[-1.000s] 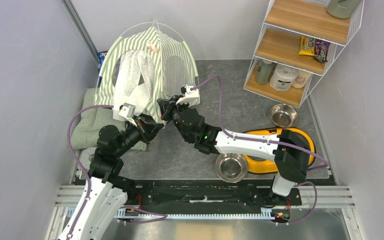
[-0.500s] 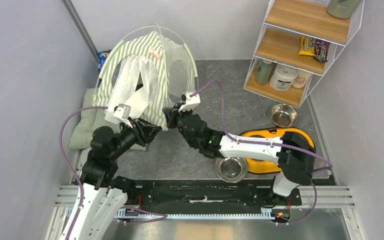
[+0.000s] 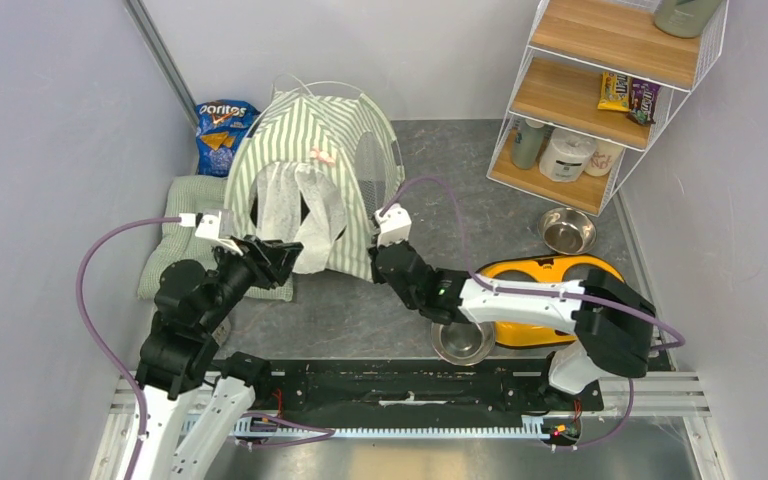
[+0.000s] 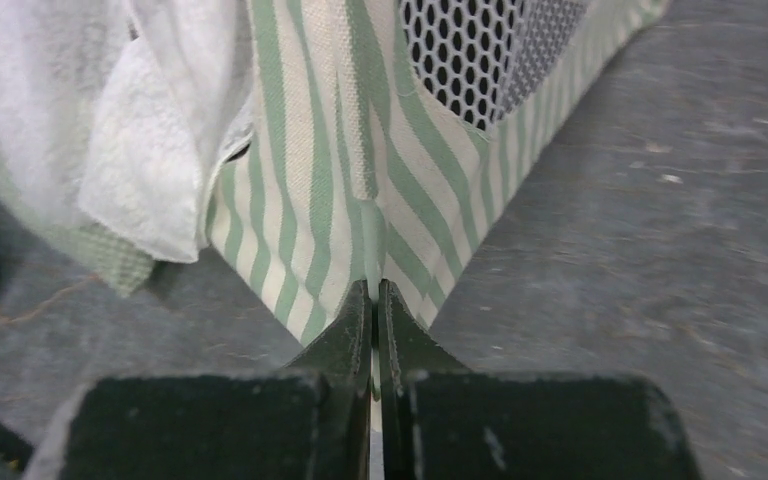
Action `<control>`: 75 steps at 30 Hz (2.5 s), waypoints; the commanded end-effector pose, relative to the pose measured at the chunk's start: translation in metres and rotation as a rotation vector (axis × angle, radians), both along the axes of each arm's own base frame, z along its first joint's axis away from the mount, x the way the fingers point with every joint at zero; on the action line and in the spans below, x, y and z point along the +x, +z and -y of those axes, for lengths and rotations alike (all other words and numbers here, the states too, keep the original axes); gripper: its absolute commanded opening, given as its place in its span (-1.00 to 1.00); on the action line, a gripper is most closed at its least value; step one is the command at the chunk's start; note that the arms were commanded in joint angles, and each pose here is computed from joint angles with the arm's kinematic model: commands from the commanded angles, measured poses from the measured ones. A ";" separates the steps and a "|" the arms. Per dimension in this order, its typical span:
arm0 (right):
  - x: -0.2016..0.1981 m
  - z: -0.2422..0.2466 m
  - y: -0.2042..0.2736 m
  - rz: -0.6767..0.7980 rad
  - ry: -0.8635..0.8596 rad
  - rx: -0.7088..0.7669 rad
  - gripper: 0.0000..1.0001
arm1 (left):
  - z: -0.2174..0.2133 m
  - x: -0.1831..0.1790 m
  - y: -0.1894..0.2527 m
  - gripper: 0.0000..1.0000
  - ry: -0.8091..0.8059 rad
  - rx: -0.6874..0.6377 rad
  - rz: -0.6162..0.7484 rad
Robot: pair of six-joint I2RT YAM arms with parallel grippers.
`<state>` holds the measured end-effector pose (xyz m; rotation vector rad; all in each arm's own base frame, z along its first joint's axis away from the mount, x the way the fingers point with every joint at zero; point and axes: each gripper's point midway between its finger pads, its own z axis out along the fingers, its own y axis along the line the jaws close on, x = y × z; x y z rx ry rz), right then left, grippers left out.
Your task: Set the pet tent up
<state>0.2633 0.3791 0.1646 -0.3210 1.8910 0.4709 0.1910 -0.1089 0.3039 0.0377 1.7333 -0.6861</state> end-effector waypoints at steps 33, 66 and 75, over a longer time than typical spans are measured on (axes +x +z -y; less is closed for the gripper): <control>-0.010 0.126 0.114 -0.037 0.116 -0.174 0.85 | 0.005 0.051 -0.084 0.04 0.021 0.170 -0.273; 0.053 0.020 0.037 -0.148 0.062 0.042 0.32 | 0.040 0.114 -0.160 -0.74 0.173 0.131 -0.174; 0.063 0.016 0.022 -0.164 0.022 0.012 0.30 | 0.000 0.090 -0.104 -0.96 0.297 0.210 -0.209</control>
